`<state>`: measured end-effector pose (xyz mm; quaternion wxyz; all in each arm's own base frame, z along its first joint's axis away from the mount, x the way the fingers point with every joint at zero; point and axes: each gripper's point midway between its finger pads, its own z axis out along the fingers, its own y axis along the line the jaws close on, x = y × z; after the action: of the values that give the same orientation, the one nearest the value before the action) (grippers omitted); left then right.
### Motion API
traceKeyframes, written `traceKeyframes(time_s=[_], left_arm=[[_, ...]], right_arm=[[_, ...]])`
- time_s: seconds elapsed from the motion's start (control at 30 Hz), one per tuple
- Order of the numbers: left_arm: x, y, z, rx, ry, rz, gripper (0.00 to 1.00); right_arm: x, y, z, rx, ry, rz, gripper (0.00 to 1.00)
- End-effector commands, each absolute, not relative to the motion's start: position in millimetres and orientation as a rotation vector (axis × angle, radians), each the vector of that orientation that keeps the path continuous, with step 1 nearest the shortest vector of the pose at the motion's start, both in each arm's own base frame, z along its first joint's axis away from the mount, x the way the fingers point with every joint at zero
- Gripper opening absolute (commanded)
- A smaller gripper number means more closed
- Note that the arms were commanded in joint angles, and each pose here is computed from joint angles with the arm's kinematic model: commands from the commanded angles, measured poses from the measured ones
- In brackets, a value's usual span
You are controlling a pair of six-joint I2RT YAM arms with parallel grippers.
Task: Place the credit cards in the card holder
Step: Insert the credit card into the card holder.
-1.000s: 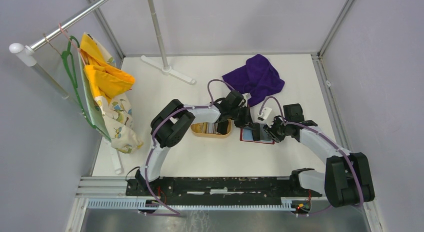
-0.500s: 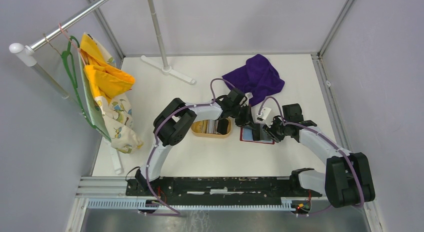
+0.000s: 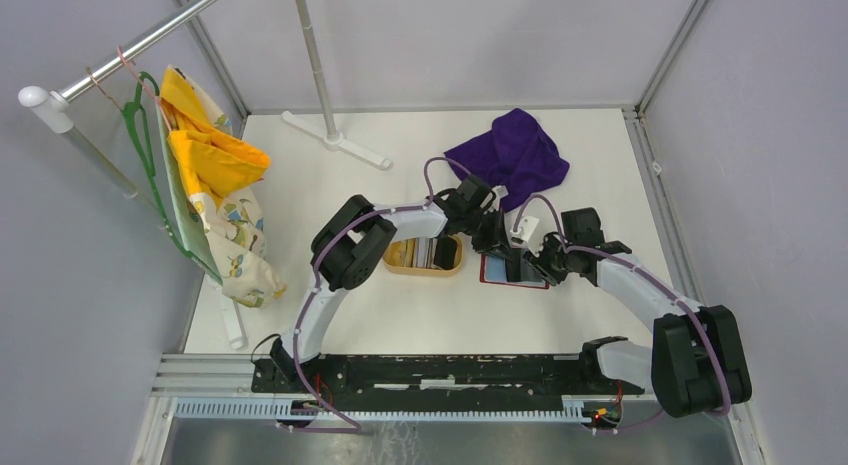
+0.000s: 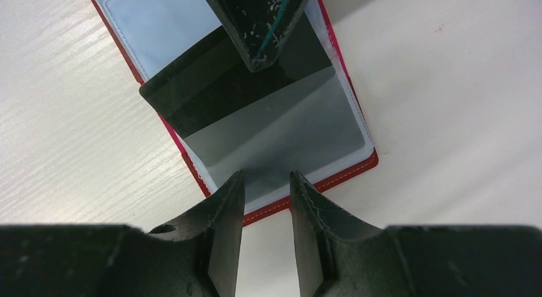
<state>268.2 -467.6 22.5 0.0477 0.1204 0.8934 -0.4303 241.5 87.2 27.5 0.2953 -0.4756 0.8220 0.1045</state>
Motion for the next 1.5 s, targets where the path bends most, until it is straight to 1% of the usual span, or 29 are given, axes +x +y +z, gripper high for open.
traceKeyframes(time_s=[0.0, 0.13, 0.23, 0.37, 0.57, 0.7, 0.83, 0.97, 1.07, 1.17, 1.47], left_arm=[[244.1, -448.8, -25.0, 0.428, 2.889, -1.161, 0.1], [244.8, -450.5, -25.2, 0.434, 2.896, -1.155, 0.12], [245.4, -451.6, -25.4, 0.438, 2.896, -1.155, 0.16], [245.6, -451.8, -27.0, 0.439, 2.897, -1.154, 0.18], [248.2, -450.1, -23.0, 0.456, 2.893, -1.134, 0.17], [248.6, -443.9, -23.9, 0.473, 2.911, -1.102, 0.15], [247.0, -444.6, -24.9, 0.496, 2.925, -1.11, 0.16], [247.5, -448.3, -24.4, 0.506, 2.926, -1.133, 0.16], [247.3, -449.8, -25.3, 0.508, 2.927, -1.14, 0.17], [247.3, -450.1, -26.3, 0.509, 2.93, -1.142, 0.19], [248.6, -450.2, -27.0, 0.511, 2.927, -1.134, 0.25]], right_arm=[[245.2, 88.5, 30.5, -1.27, 2.172, 0.254, 0.38], [245.2, 90.9, 31.8, -1.281, 2.161, 0.255, 0.38], [245.7, 94.1, 35.6, -1.289, 2.142, 0.265, 0.39], [247.1, 106.4, 50.9, -1.307, 2.05, 0.313, 0.39], [246.9, 132.7, 81.3, -1.367, 1.817, 0.384, 0.39], [245.2, 147.5, 90.9, -1.476, 1.651, 0.384, 0.4], [225.4, 171.1, 85.0, -1.694, 1.397, 0.43, 0.39], [223.5, 186.6, 82.3, -1.793, 1.261, 0.374, 0.36], [234.0, 193.1, 79.9, -1.825, 1.243, 0.283, 0.29], [247.5, 194.7, 73.4, -1.838, 1.284, 0.185, 0.24], [272.0, 175.2, 44.5, -1.875, 1.459, -0.064, 0.24]])
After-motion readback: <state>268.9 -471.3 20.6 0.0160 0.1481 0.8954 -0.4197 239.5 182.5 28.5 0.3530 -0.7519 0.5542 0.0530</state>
